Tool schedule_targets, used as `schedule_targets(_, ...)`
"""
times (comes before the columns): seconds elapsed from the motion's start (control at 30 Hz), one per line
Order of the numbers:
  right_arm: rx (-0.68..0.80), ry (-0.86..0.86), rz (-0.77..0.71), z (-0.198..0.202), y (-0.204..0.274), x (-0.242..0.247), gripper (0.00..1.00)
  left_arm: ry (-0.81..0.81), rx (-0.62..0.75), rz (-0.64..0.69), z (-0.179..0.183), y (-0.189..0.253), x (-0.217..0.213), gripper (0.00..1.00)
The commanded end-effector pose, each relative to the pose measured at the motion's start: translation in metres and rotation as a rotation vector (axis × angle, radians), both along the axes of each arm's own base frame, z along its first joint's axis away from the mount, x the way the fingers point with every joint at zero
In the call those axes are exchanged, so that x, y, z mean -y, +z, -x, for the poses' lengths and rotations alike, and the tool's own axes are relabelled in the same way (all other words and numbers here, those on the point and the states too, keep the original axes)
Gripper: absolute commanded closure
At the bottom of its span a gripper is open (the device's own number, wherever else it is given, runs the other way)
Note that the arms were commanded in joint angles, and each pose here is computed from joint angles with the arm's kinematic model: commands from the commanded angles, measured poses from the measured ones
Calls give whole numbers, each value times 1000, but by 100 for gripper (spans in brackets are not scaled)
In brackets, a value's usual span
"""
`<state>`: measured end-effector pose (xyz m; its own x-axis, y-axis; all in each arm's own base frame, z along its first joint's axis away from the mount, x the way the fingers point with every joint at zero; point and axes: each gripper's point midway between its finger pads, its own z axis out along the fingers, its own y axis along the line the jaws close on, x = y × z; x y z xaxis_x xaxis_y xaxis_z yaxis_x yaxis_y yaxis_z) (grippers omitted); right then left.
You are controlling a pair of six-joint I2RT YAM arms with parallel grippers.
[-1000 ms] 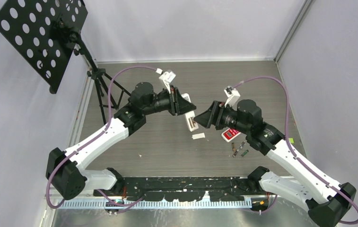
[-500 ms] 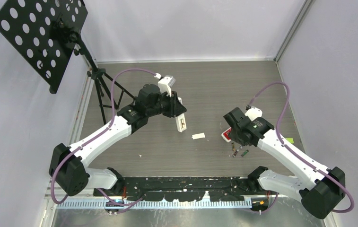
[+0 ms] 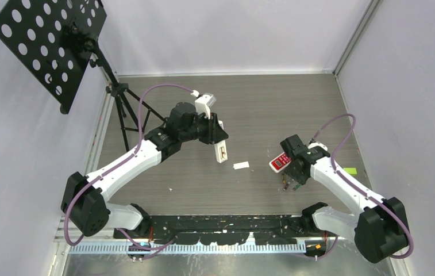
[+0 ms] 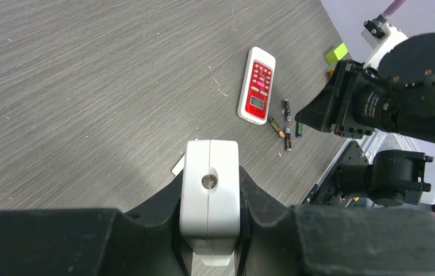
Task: Load the batteries into the remote control
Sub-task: Pick up the battery from the center of the board.
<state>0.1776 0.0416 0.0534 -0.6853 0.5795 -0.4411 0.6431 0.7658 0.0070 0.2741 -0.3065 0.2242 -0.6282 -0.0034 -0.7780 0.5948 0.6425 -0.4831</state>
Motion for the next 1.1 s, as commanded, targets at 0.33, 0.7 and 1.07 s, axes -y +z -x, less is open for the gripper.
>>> schedule_targets(0.33,24,-110,-71,-28,-24,11,59,-45,41,46,-3,16,12,100)
schedule_targets(0.7,61,-170,-24,-16,-10,27,58,-50,44,54,-4,20,14,100)
schedule_targets(1.07,-26,-277,6,13,-20,38,66,-52,54,54,0,21,11,100)
